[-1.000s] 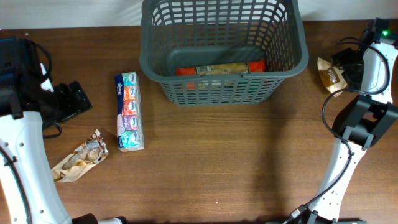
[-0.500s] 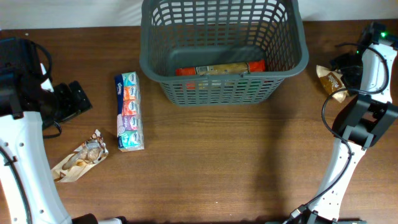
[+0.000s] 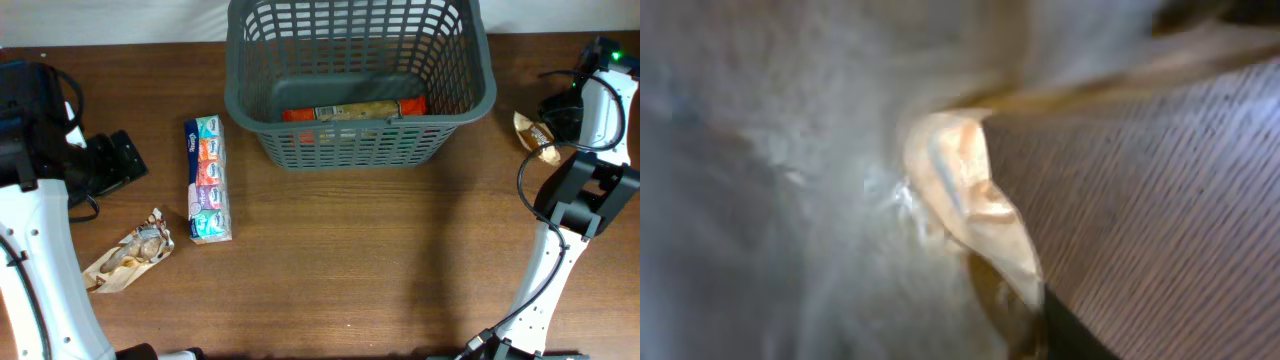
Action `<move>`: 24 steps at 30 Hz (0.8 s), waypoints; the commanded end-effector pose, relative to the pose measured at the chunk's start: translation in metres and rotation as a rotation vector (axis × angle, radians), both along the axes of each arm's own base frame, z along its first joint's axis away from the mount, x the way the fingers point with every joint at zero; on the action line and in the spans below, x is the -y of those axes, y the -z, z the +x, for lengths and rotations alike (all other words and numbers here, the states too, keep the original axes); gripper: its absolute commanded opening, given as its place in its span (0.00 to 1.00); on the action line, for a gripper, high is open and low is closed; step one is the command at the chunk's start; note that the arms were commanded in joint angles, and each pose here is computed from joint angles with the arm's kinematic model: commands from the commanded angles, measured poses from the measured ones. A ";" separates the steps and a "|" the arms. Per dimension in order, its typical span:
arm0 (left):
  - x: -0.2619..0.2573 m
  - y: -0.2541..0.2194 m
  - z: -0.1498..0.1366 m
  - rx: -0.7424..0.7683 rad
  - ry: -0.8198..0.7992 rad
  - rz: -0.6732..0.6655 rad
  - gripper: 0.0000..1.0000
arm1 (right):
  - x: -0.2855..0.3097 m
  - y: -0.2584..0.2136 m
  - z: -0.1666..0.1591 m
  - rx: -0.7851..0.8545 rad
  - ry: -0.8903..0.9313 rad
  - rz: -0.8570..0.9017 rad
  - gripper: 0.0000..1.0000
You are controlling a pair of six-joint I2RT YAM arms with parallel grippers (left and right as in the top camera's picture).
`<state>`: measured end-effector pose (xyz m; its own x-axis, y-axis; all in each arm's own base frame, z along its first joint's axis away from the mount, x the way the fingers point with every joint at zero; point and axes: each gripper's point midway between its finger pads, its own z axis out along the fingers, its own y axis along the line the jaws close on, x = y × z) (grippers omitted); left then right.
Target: Pack container
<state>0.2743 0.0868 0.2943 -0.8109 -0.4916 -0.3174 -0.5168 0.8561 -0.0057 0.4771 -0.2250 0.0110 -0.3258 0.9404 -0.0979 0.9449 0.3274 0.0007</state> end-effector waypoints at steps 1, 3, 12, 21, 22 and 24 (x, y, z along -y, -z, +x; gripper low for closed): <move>-0.001 0.001 0.000 -0.007 0.009 0.000 0.99 | 0.004 0.013 -0.011 -0.054 0.005 -0.010 0.32; -0.001 0.001 0.000 -0.007 0.009 0.000 0.99 | 0.003 0.013 -0.011 -0.056 0.005 -0.008 0.25; -0.001 0.001 0.000 -0.007 0.009 0.000 0.99 | -0.002 0.013 -0.022 -0.102 -0.001 0.011 0.04; -0.001 0.001 0.000 -0.007 0.009 0.000 0.99 | 0.003 -0.023 -0.014 -0.054 -0.130 -0.035 0.04; -0.001 0.001 0.000 -0.007 0.009 0.000 0.99 | 0.004 -0.031 -0.012 -0.037 -0.129 -0.044 0.04; -0.001 0.001 0.000 -0.007 0.009 0.000 0.99 | 0.006 -0.055 -0.006 0.015 -0.137 -0.071 0.04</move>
<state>0.2743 0.0868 0.2943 -0.8107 -0.4919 -0.3174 -0.5171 0.8559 -0.0058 0.4616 -0.2219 0.0153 -0.4333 0.8989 -0.0655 0.9007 0.4294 -0.0655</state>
